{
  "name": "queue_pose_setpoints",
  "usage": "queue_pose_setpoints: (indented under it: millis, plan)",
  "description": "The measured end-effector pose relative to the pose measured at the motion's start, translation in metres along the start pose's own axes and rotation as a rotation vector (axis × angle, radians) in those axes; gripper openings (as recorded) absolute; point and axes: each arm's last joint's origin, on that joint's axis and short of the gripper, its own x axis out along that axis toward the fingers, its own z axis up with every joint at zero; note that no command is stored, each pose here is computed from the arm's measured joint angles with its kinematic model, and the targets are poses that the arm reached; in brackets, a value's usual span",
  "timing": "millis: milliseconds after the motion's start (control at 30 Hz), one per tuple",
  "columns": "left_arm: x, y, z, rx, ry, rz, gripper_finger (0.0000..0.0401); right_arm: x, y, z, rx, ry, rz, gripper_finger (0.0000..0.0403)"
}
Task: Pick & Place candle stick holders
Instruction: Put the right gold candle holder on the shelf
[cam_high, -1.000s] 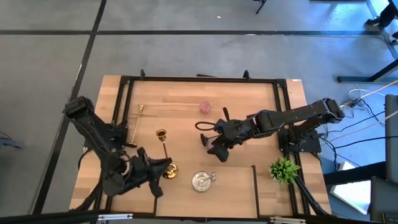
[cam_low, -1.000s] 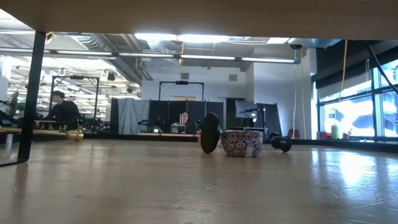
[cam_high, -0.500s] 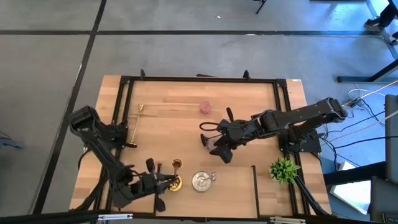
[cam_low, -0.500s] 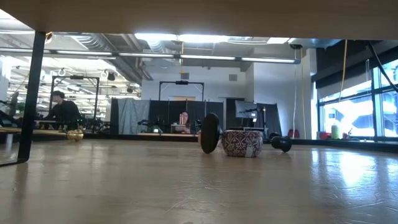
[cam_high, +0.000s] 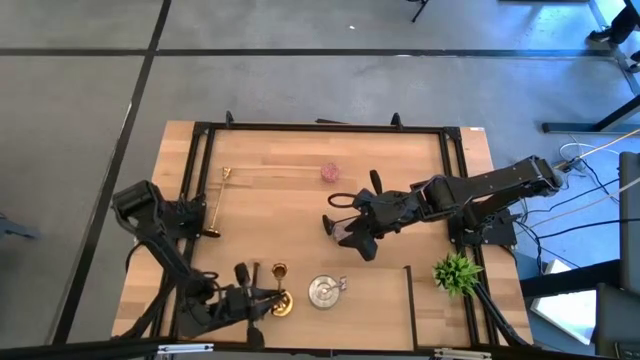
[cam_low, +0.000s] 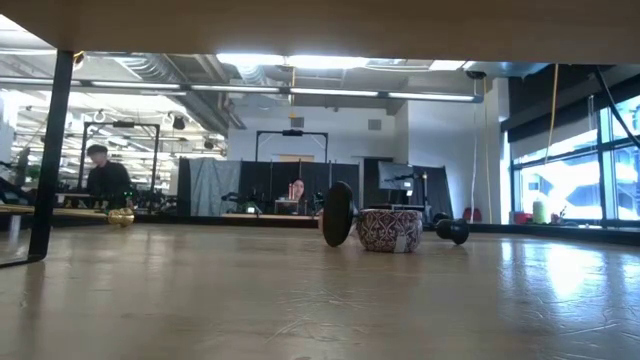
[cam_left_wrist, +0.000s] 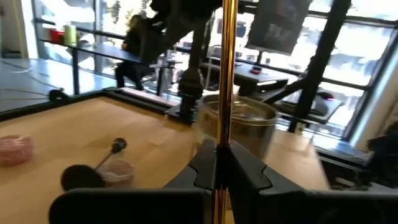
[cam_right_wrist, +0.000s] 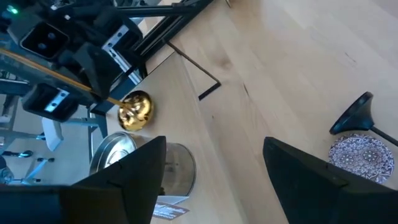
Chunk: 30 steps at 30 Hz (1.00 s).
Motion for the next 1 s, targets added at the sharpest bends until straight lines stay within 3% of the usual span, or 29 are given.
queue_pose_setpoints:
  millis: [233, 600, 1000]
  plan:
    - [-0.015, -0.006, 0.005, 0.009, -0.004, -0.074, 0.0013, 0.0, 0.0, 0.0, 0.0, 0.005, 0.005, 0.0273]
    - [-0.01, -0.02, 0.017, 0.006, -0.012, -0.283, 0.0012, 0.0, 0.0, 0.0, 0.0, 0.002, 0.002, 0.0273]
    - [-0.01, -0.019, 0.007, 0.005, 0.041, -0.269, 0.0016, 0.0, 0.0, 0.001, 0.0, -0.015, -0.012, 0.0273]
